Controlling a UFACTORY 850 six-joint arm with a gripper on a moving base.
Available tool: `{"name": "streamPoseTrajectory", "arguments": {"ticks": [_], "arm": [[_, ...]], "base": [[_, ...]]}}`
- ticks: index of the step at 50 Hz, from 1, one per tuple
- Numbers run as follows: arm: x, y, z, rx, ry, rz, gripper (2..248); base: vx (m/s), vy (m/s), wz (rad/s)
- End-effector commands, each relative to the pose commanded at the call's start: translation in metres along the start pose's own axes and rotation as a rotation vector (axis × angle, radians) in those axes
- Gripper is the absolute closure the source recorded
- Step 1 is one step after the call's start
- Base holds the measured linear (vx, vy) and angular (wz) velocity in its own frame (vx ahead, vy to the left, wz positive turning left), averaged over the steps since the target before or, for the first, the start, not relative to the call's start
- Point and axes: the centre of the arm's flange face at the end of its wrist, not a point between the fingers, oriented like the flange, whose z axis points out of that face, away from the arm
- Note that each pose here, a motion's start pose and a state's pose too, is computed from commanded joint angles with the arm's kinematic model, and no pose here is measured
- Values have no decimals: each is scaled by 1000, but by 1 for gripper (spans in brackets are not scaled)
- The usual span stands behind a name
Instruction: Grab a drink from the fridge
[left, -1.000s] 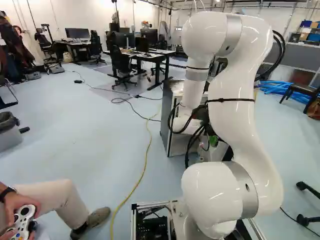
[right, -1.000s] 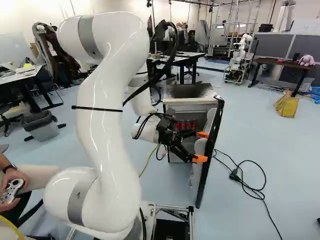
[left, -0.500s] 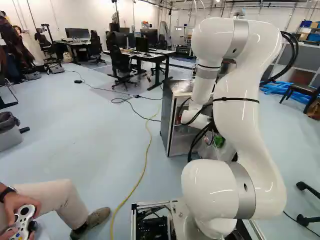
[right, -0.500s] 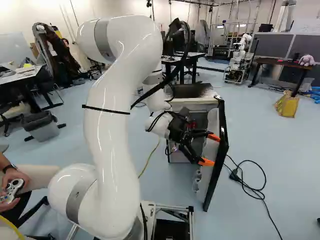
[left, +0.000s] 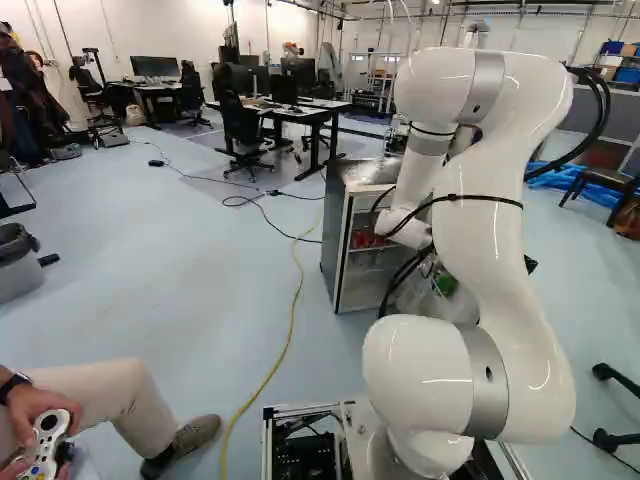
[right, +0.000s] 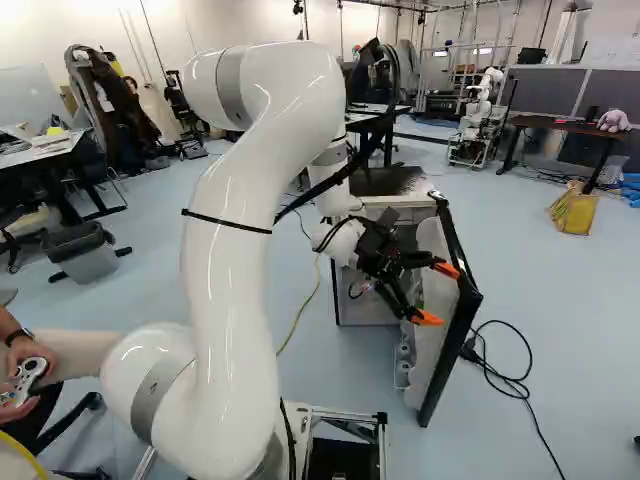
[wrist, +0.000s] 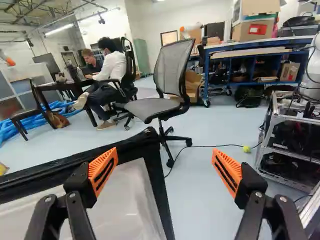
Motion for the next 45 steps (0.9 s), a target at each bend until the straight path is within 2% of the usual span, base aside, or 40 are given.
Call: {"name": "streamPoseTrajectory", "arguments": {"ticks": [45], "arm": [[-4,-101,18,-45,-16,179,3]], "base": [[0,0,0]]}}
